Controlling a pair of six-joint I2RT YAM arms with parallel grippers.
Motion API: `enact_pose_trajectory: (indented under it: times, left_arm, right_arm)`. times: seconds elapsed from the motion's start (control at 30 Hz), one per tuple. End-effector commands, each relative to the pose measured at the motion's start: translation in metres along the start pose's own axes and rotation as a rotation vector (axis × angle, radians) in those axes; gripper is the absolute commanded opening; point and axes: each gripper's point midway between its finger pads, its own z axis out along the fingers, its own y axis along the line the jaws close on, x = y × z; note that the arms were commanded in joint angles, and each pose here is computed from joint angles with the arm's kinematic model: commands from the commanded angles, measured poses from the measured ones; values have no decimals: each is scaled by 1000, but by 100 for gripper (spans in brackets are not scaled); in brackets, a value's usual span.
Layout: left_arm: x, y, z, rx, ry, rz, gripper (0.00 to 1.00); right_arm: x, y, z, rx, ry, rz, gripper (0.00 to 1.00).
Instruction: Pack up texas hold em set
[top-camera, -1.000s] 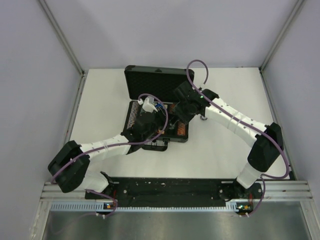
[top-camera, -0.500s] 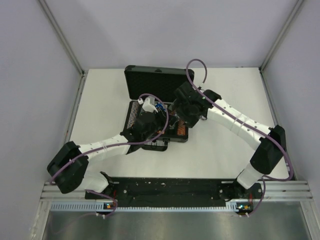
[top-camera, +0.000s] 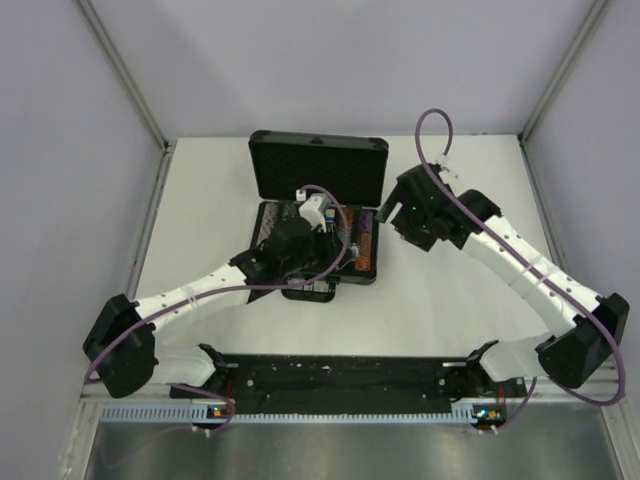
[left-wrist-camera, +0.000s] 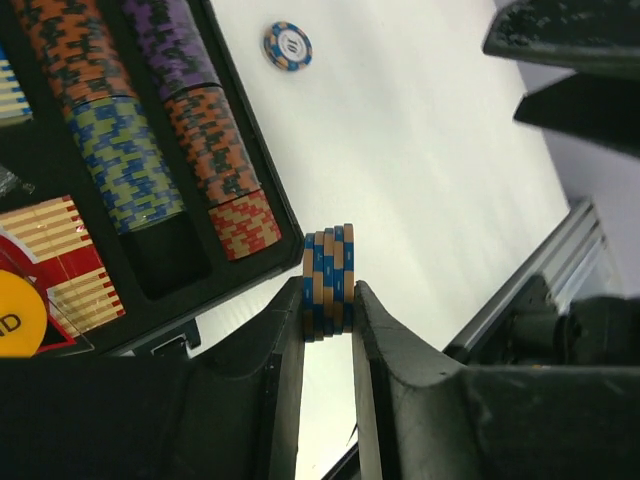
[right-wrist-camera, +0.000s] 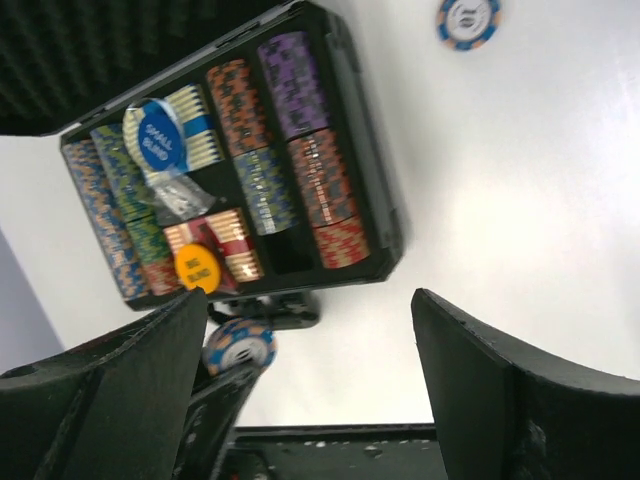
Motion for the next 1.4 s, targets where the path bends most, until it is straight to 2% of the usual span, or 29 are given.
enact_pose_trajectory:
  times: [0.0,0.07,0.17,0.37,0.67,0.83,1.07,1.37]
  left_arm:
    - [-5,-24,-23,107,105,344,0]
    - [-9,-29,-28,148,113,474,0]
    - [-23,-17,-30,74,106,595,0]
    - [-19,-12,-27,172,140,926,0]
    - [-4,13,-10,248,342,1225,0]
    - [-4,33,-5,279,476,1295,0]
    - [-3,44,9,306,576,1354,0]
    - [15,62,30,324,632,1344,0]
  right_arm:
    - [-17,-28,-10,-15,-48,-174,82]
    - [-22,-44,-13,0,-65,-192,82]
    - [-34,-55,-24,-27,-71,-201,82]
    - [-54,-74,-40,0,-179,-247,82]
    - [-60,-87,-40,27,-198,-258,83]
    - [-60,-93,-37,44,-198,-241,83]
    - [-61,-96,-32,57,-199,-220,83]
    - [-66,-104,-33,74,-207,-200,83]
